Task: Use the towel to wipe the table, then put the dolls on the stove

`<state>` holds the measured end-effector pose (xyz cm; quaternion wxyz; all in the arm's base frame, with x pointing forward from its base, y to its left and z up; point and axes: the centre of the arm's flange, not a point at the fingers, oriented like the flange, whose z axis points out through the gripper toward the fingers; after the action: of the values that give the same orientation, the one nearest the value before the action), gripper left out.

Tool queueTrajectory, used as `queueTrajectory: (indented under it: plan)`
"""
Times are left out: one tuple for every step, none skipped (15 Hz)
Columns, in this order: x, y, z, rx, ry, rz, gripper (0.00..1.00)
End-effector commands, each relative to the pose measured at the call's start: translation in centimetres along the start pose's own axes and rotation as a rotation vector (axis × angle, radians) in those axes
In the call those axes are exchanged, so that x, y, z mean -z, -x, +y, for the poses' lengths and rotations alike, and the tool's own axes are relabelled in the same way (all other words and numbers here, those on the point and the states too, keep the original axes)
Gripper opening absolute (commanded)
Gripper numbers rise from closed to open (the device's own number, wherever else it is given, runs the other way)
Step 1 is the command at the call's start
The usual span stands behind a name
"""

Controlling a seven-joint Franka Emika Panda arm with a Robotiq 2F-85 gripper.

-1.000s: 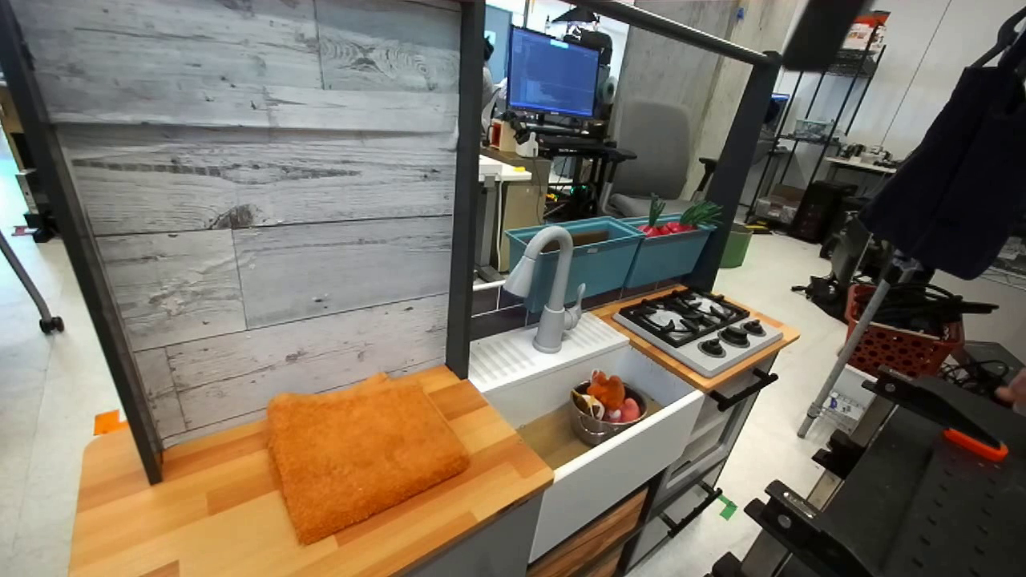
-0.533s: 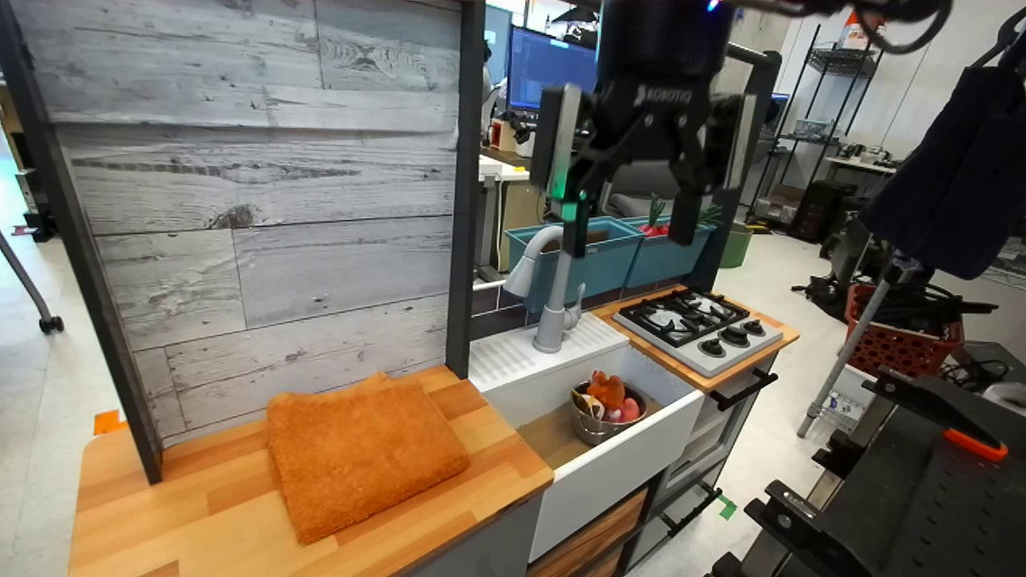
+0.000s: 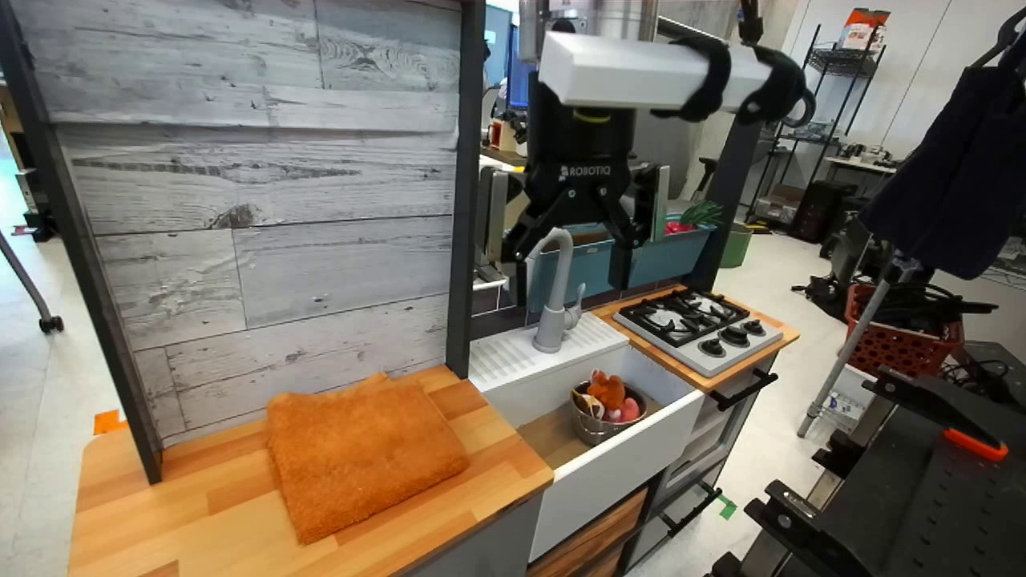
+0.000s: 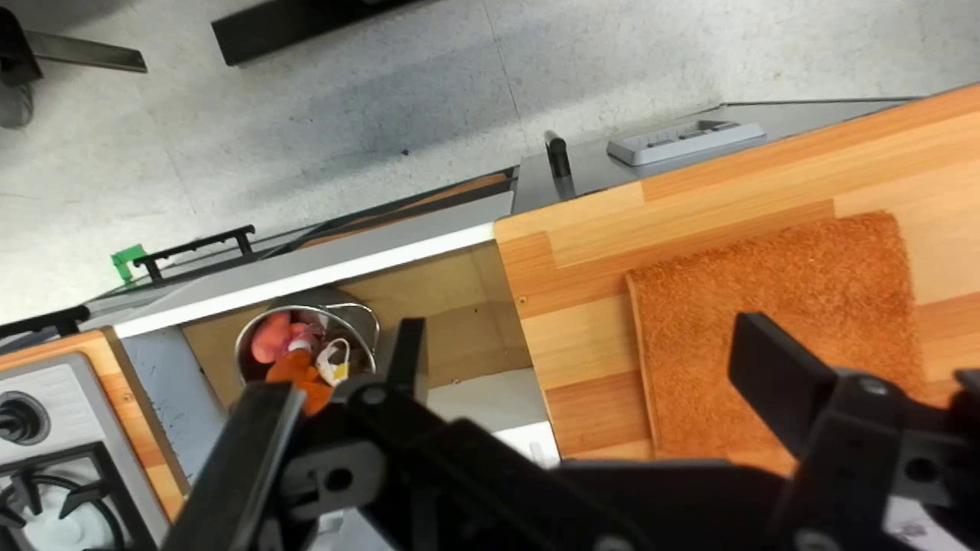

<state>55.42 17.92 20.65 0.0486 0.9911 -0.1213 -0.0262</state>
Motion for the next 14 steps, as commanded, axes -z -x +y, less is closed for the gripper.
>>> queueTrajectory:
  plan:
    - [0.6, 2.1, -0.3, 0.073, -0.134, 0.122, 1.0]
    - [0.0, 1.3, -1.6, 0.057, -0.183, 0.16, 1.0]
    - [-0.8, 0.4, -3.0, 0.041, -0.201, 0.19, 1.0]
    - [-2.1, -1.1, -4.8, 0.014, -0.205, 0.211, 1.0]
    - [-3.4, -2.2, -6.2, -0.009, -0.206, 0.23, 1.0]
    - [-5.0, -3.6, -7.7, -0.05, -0.207, 0.245, 1.0]
    - [-6.2, -4.3, -8.5, -0.103, -0.171, 0.219, 1.0]
    - [-7.7, -5.3, -9.2, -0.147, -0.146, 0.24, 1.0]
    - [-9.4, -6.2, -9.7, -0.205, -0.106, 0.231, 1.0]
    - [-11.1, -7.2, -10.3, -0.248, -0.091, 0.238, 1.0]
    - [-13.0, -7.9, -10.9, -0.274, -0.067, 0.214, 1.0]
    - [-10.0, -4.0, -7.8, -0.203, -0.1, 0.228, 1.0]
    - [-11.5, -4.2, -8.2, -0.206, -0.09, 0.226, 1.0]
    - [-12.1, -4.1, -8.3, -0.203, -0.087, 0.223, 1.0]
